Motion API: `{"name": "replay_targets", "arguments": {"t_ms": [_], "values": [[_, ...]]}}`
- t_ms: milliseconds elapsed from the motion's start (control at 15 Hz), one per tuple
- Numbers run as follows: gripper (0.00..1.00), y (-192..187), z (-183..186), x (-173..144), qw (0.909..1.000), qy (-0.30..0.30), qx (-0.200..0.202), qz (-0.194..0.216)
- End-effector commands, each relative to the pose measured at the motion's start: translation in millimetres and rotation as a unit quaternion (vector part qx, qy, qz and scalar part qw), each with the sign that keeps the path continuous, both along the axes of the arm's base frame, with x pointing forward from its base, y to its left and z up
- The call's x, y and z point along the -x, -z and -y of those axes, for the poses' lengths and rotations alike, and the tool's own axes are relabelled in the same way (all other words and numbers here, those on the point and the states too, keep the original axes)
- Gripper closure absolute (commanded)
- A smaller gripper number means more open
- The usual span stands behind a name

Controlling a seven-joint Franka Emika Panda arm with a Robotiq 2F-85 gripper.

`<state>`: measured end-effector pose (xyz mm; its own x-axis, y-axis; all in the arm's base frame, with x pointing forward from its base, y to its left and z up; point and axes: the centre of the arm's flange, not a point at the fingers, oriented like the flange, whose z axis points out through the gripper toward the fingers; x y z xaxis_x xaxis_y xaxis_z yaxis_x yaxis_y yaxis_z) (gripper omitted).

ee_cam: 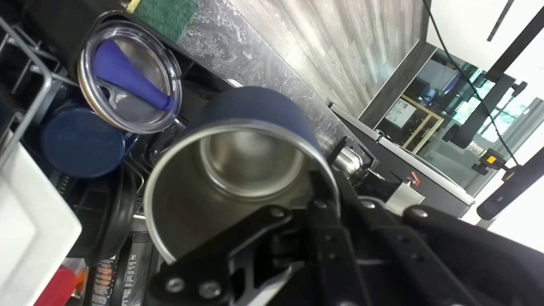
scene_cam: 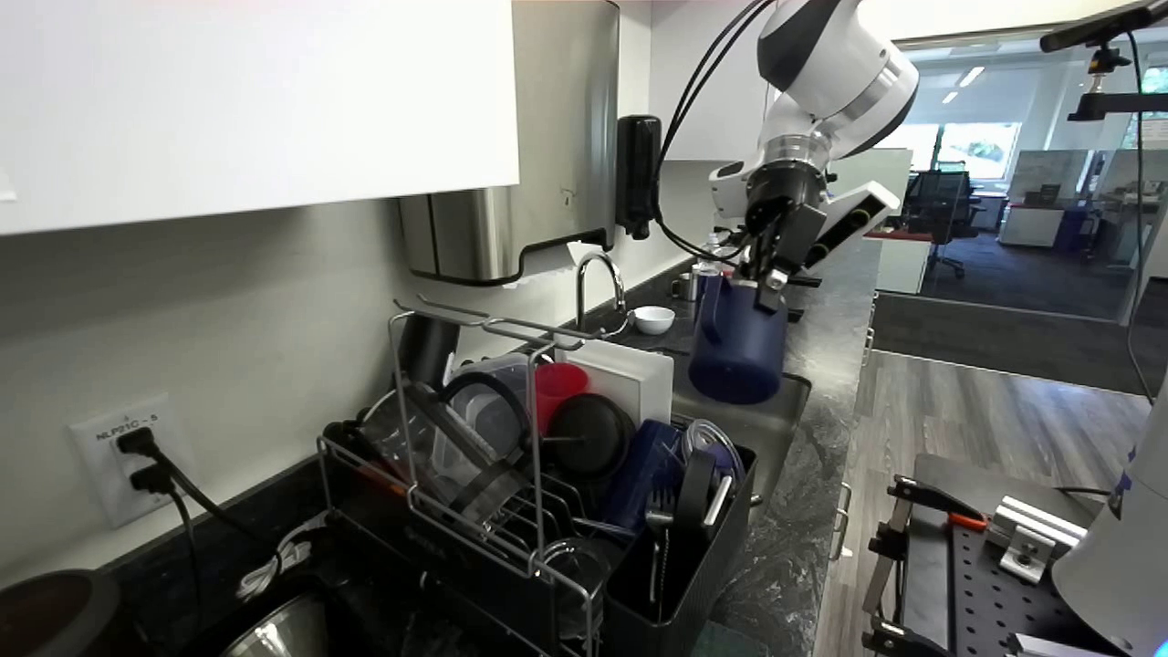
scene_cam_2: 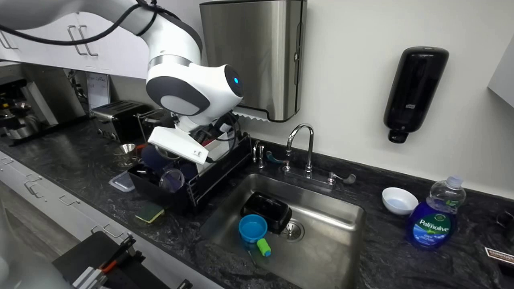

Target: Put the blue cup in the sink on the dish rack

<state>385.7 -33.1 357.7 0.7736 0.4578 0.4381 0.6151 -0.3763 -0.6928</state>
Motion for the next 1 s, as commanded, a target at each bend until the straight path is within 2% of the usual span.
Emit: {"name": "replay_targets", "arguments": {"t_ms": [0, 933], "values": [[0.98, -6, -9, 14, 0.9999, 0.011, -0.001, -0.005], [0.98, 5, -36, 25, 0.9995, 0.015, 0.009, -0.027]]}}
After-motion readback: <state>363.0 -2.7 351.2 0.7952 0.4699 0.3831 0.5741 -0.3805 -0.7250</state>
